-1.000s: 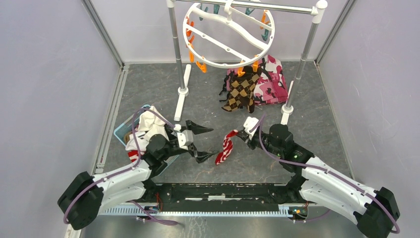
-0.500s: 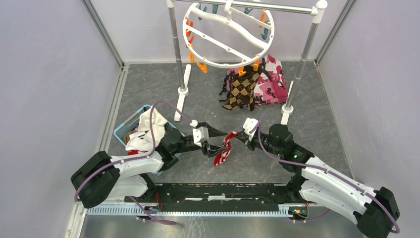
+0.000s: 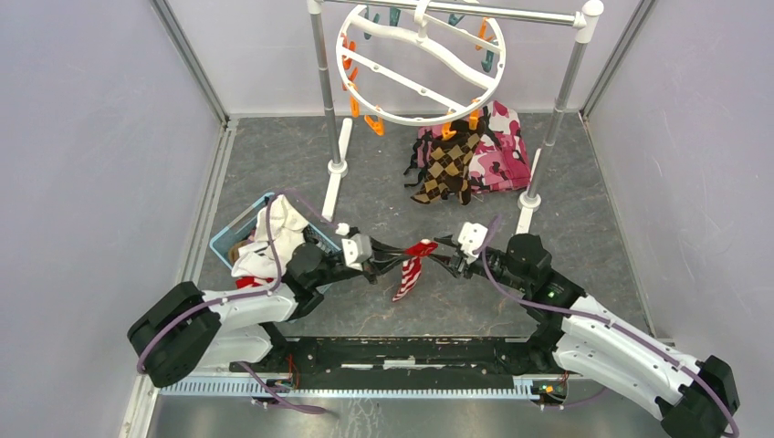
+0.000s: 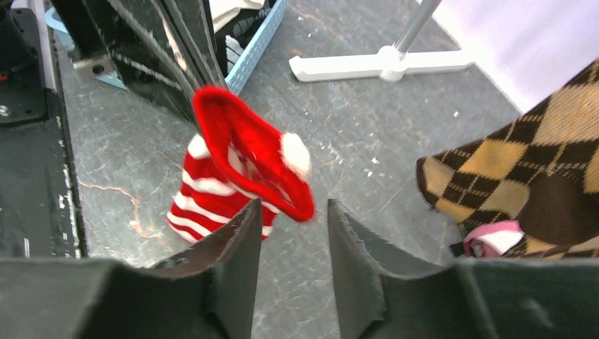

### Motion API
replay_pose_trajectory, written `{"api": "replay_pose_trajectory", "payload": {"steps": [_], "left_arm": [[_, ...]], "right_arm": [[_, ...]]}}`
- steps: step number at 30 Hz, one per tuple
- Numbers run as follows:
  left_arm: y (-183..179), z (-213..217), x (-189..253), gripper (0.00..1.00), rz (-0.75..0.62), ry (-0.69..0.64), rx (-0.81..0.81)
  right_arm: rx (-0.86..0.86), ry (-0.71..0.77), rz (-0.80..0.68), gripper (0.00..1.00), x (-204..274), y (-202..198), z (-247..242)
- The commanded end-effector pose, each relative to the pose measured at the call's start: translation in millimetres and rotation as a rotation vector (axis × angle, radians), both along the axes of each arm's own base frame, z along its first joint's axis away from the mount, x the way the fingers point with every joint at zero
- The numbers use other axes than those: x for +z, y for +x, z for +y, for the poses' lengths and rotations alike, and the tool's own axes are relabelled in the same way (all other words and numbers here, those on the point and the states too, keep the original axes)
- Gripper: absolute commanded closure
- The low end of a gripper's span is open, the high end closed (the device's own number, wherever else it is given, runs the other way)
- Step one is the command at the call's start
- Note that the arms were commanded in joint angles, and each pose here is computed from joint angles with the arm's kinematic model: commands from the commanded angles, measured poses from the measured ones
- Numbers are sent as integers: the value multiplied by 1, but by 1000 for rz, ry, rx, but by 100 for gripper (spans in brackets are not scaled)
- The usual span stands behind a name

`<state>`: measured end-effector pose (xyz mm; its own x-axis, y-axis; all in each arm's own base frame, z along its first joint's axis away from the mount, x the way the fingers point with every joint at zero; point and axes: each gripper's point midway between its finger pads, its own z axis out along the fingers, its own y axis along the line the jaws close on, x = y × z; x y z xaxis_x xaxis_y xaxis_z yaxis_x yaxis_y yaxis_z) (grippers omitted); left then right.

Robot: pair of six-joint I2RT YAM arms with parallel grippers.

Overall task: Clip the socks to the hanger
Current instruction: Pick up the sock from the bin.

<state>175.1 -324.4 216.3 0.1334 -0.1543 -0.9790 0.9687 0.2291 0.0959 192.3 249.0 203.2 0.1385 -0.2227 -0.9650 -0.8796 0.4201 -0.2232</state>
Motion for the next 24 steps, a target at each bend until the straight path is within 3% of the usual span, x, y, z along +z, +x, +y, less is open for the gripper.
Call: {"api": "replay_pose_trajectory", "payload": {"steps": [1, 4, 12, 18, 24], "left_arm": [[-19, 29, 38, 98, -98, -176, -54], [-38, 39, 45, 98, -143, -180, -172], [-58, 52, 63, 98, -233, -195, -269], [-63, 50, 69, 98, -202, -228, -317], [-62, 49, 72, 98, -173, -251, -328]], "right_arm": [[73, 88, -82, 46, 20, -13, 5], [164, 127, -112, 31, 28, -28, 11], [248, 196, -203, 25, 48, -45, 14], [334, 265, -202, 28, 65, -55, 24], [386, 268, -167, 43, 63, -59, 34]]}}
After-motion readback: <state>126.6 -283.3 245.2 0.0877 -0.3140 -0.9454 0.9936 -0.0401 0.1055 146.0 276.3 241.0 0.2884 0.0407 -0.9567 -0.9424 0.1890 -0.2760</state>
